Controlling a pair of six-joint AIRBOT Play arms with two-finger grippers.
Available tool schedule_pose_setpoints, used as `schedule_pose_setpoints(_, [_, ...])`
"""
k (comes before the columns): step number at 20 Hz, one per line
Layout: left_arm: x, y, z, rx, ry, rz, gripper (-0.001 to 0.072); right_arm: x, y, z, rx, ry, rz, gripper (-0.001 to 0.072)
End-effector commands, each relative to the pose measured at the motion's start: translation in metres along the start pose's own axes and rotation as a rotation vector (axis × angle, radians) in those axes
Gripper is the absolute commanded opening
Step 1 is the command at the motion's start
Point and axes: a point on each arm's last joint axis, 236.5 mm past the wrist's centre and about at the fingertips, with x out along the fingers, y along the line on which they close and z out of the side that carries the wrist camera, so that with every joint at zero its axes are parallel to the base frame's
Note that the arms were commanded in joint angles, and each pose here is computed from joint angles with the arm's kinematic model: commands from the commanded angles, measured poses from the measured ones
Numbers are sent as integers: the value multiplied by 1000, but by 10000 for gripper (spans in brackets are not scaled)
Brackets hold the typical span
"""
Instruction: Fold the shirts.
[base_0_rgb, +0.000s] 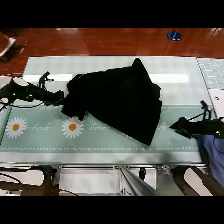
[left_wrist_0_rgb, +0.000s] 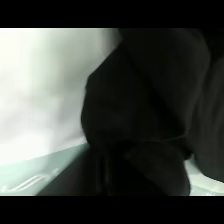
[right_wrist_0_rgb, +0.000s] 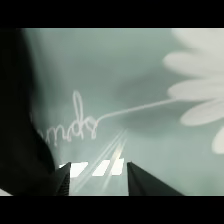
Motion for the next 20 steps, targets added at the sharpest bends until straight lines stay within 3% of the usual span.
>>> schedule_pose_setpoints(1, [2, -6, 4, 22, 6, -3, 23, 20, 10, -32, -25, 96, 14, 408])
schedule_pose_setpoints(8, [1, -8, 3, 26, 14, -9, 23, 53, 51, -61, -104, 211, 68, 408])
schedule_pose_setpoints(13, [1, -9, 2, 25, 19, -13, 23, 79, 81, -44, -81, 160, 128, 399])
schedule_pose_setpoints(14, [1, -11, 2, 22, 16, -20, 23, 80, 91, -36, -114, 145, 142, 340])
schedule_pose_setpoints(15, [-1, -16, 5, 20, 5, -33, 23, 79, 101, -27, -161, 131, 150, 208])
schedule_pose_setpoints(16, [-6, -23, 9, 24, -18, -49, 23, 75, 114, -18, -216, 125, 168, 31])
schedule_pose_setpoints(20, [-70, -82, 51, 101, -246, -160, 23, 12, 194, 33, -452, 39, 274, 18])
